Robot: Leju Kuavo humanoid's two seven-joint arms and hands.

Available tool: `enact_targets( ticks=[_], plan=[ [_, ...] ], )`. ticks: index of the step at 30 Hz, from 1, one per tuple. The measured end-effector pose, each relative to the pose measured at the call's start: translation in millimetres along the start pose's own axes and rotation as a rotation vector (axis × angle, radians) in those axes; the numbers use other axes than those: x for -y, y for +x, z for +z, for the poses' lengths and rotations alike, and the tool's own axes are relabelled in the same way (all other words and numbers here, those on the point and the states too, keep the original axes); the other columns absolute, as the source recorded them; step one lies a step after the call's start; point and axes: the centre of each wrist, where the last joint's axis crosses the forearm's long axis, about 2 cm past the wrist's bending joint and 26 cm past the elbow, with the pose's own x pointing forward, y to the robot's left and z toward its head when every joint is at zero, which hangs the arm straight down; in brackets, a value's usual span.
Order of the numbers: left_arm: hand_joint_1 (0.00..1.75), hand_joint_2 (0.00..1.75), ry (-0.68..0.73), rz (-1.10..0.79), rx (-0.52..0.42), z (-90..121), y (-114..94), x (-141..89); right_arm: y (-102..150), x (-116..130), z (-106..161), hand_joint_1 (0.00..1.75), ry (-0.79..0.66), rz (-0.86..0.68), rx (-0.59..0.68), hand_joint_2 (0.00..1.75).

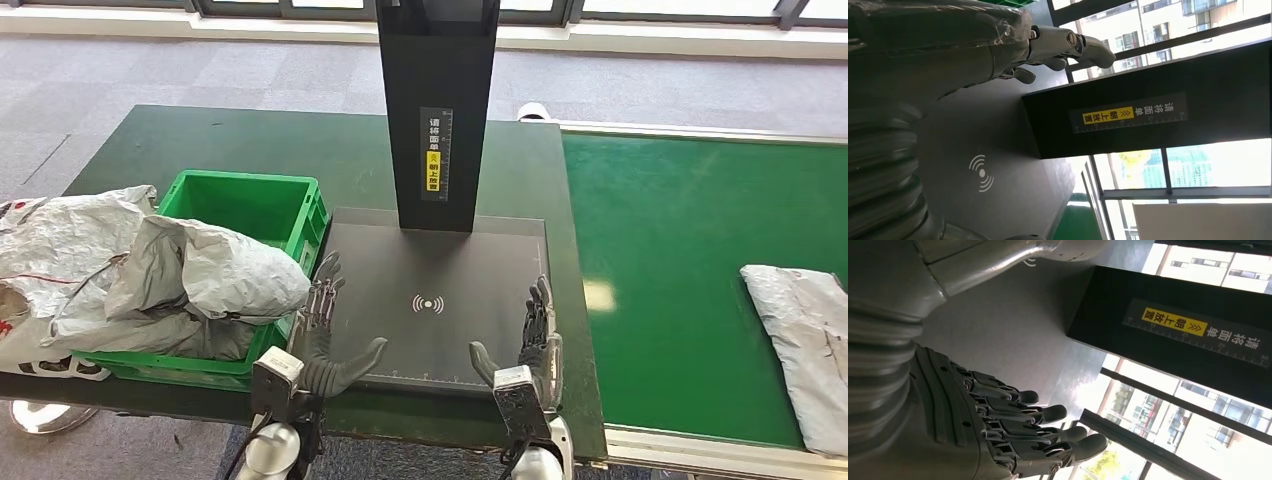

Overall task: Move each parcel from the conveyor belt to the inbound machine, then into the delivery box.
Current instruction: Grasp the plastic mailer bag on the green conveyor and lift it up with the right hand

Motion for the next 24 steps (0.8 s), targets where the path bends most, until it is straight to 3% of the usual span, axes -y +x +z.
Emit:
enact_targets(
  ticks=[24],
  plan=[
    [0.0,1.75,-0.016,0.009,-0.029,4.9,-5.5,1.6,-9.9,13.7,0.3,0.0,-0.064,0.064,-0.028,1.75]
  ],
)
